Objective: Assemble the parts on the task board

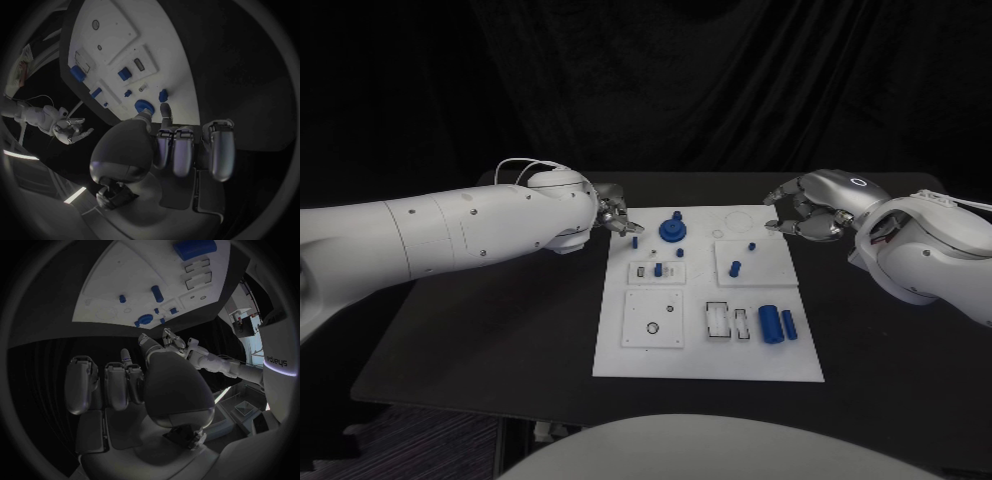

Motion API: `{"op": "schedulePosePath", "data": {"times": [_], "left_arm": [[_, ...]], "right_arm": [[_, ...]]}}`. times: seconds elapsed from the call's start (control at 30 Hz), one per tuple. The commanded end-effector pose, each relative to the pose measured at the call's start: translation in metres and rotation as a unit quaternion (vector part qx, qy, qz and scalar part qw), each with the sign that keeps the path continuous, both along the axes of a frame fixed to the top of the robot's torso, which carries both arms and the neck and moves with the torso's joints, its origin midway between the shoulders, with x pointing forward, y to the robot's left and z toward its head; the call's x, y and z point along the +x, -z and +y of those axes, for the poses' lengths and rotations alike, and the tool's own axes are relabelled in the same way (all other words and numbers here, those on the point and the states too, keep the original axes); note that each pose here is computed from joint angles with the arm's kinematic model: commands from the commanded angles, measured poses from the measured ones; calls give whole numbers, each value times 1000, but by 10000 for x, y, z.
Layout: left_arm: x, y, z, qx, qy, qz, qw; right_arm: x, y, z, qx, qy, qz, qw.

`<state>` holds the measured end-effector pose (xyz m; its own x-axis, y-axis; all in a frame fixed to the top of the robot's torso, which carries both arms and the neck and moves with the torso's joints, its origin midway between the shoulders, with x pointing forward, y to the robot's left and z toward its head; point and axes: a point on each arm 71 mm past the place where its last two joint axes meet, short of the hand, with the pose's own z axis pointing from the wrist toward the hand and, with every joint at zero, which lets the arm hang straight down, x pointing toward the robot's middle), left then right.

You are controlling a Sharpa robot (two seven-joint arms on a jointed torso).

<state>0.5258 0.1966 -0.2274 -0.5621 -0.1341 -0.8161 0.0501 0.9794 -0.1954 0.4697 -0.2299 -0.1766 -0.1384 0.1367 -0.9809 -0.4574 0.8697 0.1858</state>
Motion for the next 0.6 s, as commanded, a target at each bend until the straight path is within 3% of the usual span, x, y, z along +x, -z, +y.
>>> {"op": "schedulePosePath", "data": {"times": [0.03, 0.6], "left_arm": [[20, 18, -11, -1, 0, 25, 1000], [129, 42, -21, -1, -3, 29, 1000]], "right_arm": [[-2, 4, -7, 0, 4, -1, 1000], [13, 11, -8, -3, 6, 1, 1000]]}}
